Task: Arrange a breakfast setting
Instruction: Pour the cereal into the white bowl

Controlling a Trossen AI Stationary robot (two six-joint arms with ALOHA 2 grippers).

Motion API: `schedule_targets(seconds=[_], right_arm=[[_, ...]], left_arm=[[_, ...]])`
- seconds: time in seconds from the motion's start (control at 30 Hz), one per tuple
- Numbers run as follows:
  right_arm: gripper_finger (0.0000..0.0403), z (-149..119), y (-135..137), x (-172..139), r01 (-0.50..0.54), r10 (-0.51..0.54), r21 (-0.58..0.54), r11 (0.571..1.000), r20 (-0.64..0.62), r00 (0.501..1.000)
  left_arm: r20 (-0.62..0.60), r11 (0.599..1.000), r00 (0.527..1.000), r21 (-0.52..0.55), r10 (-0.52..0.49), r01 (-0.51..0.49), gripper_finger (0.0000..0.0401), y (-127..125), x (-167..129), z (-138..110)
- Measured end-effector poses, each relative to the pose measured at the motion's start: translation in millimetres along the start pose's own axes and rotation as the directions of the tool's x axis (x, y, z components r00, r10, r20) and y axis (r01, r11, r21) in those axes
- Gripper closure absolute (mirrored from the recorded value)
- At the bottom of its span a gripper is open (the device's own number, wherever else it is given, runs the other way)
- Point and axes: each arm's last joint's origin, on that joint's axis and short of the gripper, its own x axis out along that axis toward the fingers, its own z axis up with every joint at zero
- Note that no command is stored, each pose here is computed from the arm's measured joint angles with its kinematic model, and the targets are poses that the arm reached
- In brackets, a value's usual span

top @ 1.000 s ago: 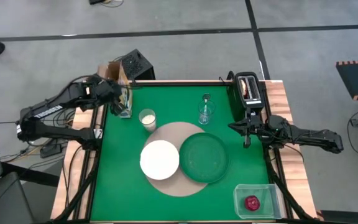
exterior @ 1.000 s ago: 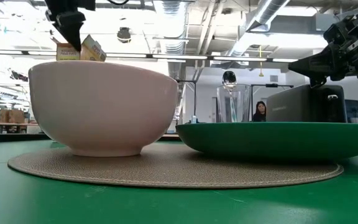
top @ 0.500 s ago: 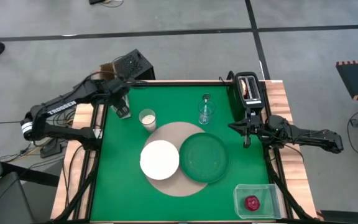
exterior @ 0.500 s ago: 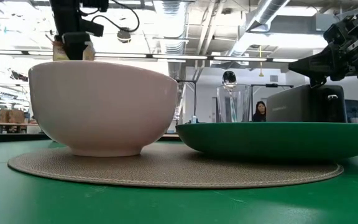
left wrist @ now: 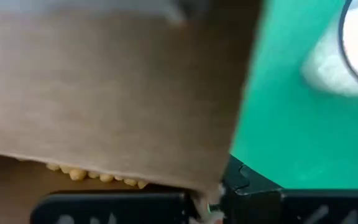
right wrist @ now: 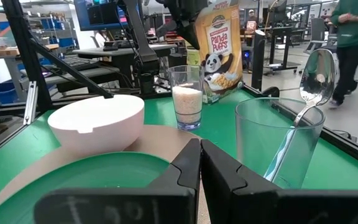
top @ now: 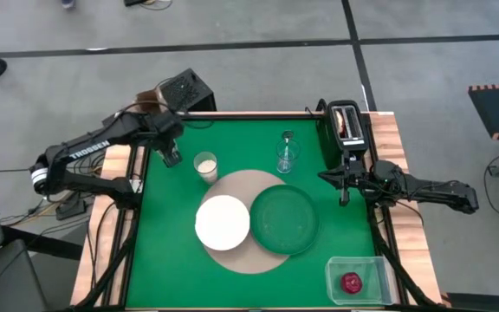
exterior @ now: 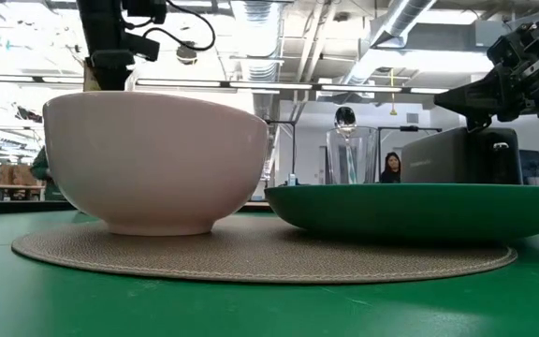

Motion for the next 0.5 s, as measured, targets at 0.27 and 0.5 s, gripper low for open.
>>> schedule_targets(seconds=[0.27,0.5], right_arm=[[0.0361,0.1,0.0,0.0,0.000,0.000,0.000,1.000,0.001,1.000],[0.0361,0.3,0.1,0.0,-0.001,0.001,0.023,1.000,0.002,1.000]], left_arm=[[-0.035,0.998,0.999,0.069,0.016,-0.014,0.0401,-5.1,-11.5,-3.8],[-0.012,0.995,1.000,0.093,0.028,-0.026,0.0401,-11.1,-37.0,-4.7]])
